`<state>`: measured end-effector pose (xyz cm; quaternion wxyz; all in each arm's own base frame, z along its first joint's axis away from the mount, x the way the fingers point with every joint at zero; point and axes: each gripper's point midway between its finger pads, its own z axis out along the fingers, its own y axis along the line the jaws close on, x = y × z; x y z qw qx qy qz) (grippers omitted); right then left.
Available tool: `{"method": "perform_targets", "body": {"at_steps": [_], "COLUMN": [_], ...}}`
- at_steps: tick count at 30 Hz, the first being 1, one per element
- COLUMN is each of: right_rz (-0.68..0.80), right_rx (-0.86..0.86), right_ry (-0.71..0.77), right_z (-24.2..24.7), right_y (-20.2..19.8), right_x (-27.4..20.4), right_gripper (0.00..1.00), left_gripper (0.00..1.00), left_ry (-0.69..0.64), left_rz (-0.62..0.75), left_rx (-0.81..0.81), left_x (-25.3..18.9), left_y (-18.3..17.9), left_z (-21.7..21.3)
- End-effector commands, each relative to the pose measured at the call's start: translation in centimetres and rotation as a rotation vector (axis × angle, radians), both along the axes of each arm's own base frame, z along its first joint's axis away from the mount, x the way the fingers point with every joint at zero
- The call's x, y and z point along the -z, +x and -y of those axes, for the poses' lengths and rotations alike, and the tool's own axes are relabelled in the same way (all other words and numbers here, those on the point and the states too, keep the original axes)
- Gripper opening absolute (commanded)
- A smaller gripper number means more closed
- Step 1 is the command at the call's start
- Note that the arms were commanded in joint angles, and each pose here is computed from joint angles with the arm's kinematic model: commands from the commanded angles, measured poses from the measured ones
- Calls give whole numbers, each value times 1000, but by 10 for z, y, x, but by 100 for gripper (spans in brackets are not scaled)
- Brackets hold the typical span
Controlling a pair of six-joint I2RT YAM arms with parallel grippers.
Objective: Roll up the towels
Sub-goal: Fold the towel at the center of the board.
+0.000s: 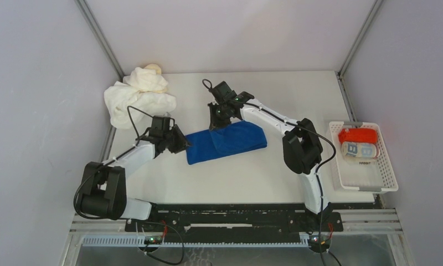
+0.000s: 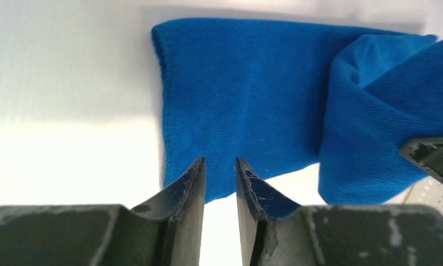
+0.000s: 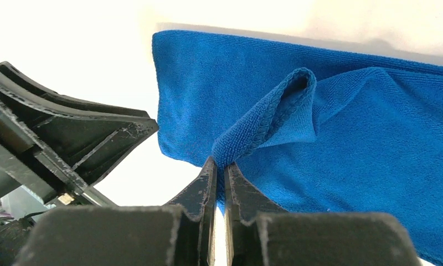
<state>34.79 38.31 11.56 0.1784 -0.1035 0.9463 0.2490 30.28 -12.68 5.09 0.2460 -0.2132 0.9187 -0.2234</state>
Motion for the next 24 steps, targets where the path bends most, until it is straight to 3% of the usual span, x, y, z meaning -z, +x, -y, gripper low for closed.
{"method": "perform_targets", "body": {"at_steps": [1,6,10,17,24], "right_rz": [75,71,68,82,97], "right_rx": [-12,-20,-23,-24,-31], "right_ry": [58,57,56,70,88], "right_z": [-1,-2,-2,-3,-8], "right_y": [3,2,2,1,-2], "right_x": [-37,-34,-33,-43,-54], "right_gripper": [3,3,3,3,3], "left_gripper": [32,32,30,27,24], "left_ry": [-41,-172,-200,-121,-87], "left_rz": [84,79,40,-79,-102], "left_rx": [54,95,103,63,68], "left_x": [-28,-18,0,45,54], "left_y": [15,17,18,4,-1], "left_z": [15,38,45,35,35]}}
